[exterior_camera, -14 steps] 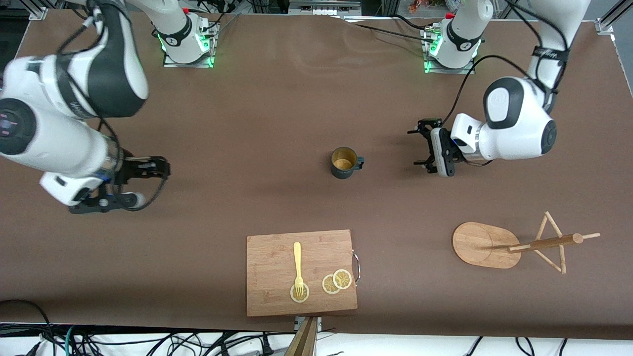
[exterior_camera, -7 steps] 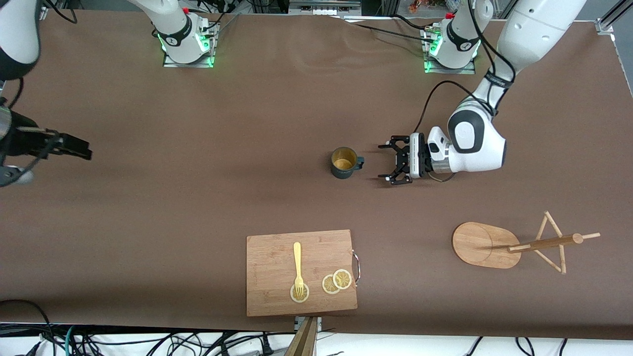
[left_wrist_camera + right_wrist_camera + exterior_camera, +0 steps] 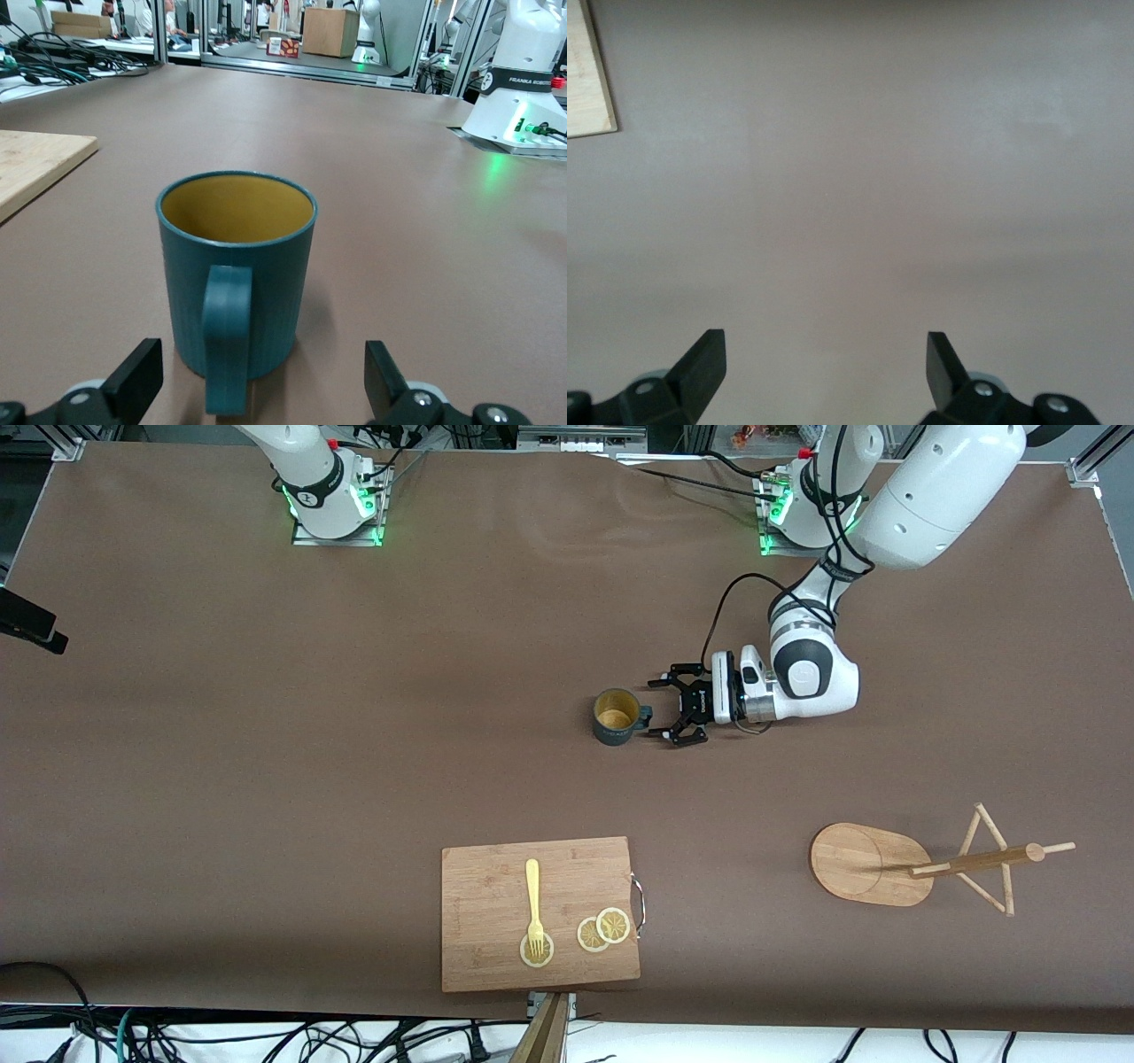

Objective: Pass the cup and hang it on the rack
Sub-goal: 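Grasp the teal mug handle with the left gripper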

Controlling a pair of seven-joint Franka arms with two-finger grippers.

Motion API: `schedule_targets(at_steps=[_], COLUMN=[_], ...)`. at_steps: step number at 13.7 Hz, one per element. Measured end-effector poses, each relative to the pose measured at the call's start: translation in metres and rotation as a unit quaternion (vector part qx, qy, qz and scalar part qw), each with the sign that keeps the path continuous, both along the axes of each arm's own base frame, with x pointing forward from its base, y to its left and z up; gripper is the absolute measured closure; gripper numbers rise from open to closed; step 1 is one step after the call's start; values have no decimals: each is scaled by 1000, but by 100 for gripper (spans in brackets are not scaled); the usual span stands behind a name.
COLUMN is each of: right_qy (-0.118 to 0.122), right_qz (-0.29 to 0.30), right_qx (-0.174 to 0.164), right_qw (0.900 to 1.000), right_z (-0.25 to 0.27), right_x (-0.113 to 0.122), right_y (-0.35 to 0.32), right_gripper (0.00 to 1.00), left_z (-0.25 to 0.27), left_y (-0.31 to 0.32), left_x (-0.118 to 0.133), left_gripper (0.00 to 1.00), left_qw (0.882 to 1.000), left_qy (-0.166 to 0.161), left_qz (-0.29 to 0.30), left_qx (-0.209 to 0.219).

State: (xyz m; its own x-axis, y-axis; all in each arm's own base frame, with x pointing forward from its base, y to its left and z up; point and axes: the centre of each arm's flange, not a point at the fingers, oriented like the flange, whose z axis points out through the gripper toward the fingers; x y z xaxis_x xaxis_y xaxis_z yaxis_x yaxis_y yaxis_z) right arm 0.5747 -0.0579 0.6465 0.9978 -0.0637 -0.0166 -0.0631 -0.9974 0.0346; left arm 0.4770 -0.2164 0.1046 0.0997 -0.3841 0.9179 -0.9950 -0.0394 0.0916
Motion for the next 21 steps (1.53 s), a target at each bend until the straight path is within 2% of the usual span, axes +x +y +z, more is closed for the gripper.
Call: schedule_targets(at_steps=[1,7,9,11,14,17,21], right_qy=[4,19,21,22,22,23,23], right_qz=[6,27,30,27,27,26,26], right_qx=[-2,1,1,1,1,1,1], right_qw=[1000,999,999,999,999,999,999], right_z=[-2,-13,-17,-18,-18,-18,-18], right_x=[-3,-8,-6,-5,-5,-5,-5], right_y=[6,14,21,26,26,26,26], right_gripper=[0,0,0,0,0,0,0], left_z=[-4,-5,-5,-1,9,31,62], left_y=[-1,-5,-2,6,24,48,109], left_x=[-2,4,7,11,21,35,40], left_gripper=[7,77,80,80,80,80,80], left_qw=[1000,1000,1000,999,992,985,965], left_qy=[-3,-8,-7,12,73,128,232], left_qz=[0,-3,2,14,44,60,33], left_qx=[-2,-20,-24,-48,-97,-101,-114])
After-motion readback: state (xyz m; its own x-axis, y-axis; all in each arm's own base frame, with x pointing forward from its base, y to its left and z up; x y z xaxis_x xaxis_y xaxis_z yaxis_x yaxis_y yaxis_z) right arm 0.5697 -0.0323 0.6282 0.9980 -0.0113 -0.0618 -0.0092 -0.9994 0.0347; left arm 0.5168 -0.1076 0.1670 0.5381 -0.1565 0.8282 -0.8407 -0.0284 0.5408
